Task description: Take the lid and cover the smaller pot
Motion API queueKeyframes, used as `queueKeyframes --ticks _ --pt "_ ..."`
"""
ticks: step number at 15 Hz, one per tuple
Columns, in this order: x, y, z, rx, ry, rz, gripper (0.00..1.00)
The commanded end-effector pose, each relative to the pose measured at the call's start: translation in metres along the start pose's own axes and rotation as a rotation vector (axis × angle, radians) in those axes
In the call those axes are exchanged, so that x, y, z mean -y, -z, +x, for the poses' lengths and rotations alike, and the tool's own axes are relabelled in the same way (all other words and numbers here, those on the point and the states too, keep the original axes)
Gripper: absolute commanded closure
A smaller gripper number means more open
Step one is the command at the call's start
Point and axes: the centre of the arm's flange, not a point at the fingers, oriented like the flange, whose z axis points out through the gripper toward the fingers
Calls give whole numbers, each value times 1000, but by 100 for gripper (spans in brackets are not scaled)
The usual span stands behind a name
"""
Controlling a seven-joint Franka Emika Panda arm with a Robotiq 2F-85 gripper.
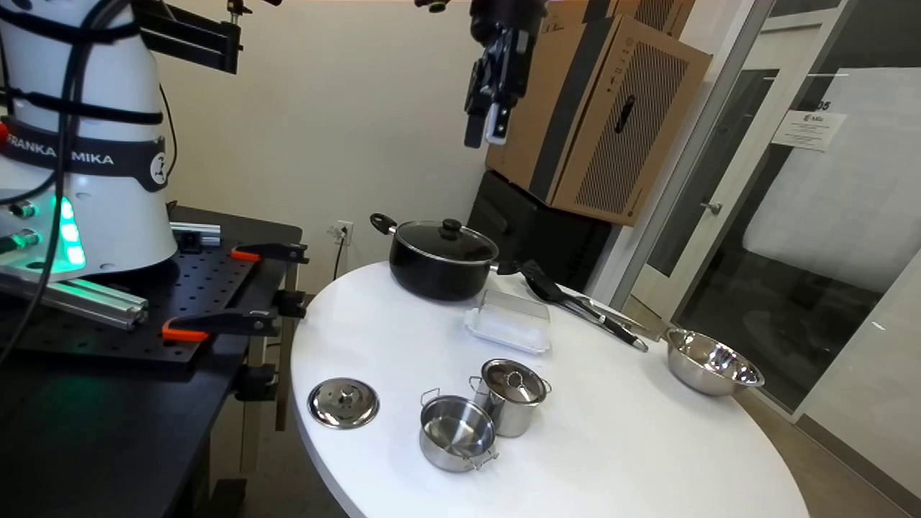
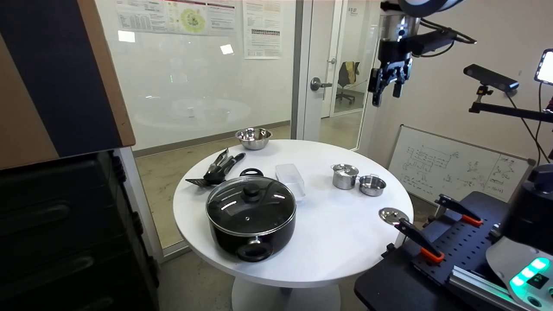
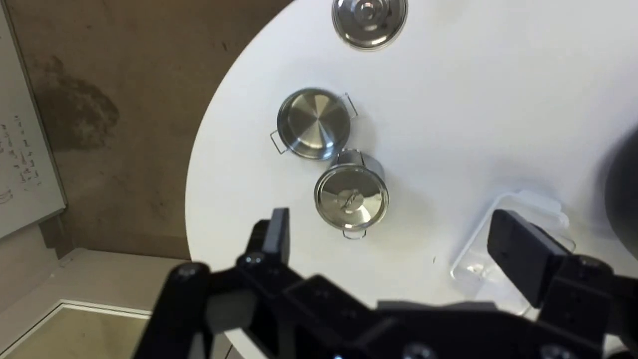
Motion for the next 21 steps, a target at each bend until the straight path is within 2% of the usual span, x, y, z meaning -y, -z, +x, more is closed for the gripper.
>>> queueKeyframes --ticks 1,3,4,8,10,16,21 --pt "1 -52 -14 51 10 -73 0" --pt "11 -47 -8 71 51 -122 0" --pt "3 -44 -16 72 39 -70 0" --pt "11 -47 -13 75 58 -95 0" --pt "7 -50 -16 61 53 -73 0" --pt "-58 -110 -46 30 -25 35 0" --pt "-77 -158 -62 56 -61 58 0"
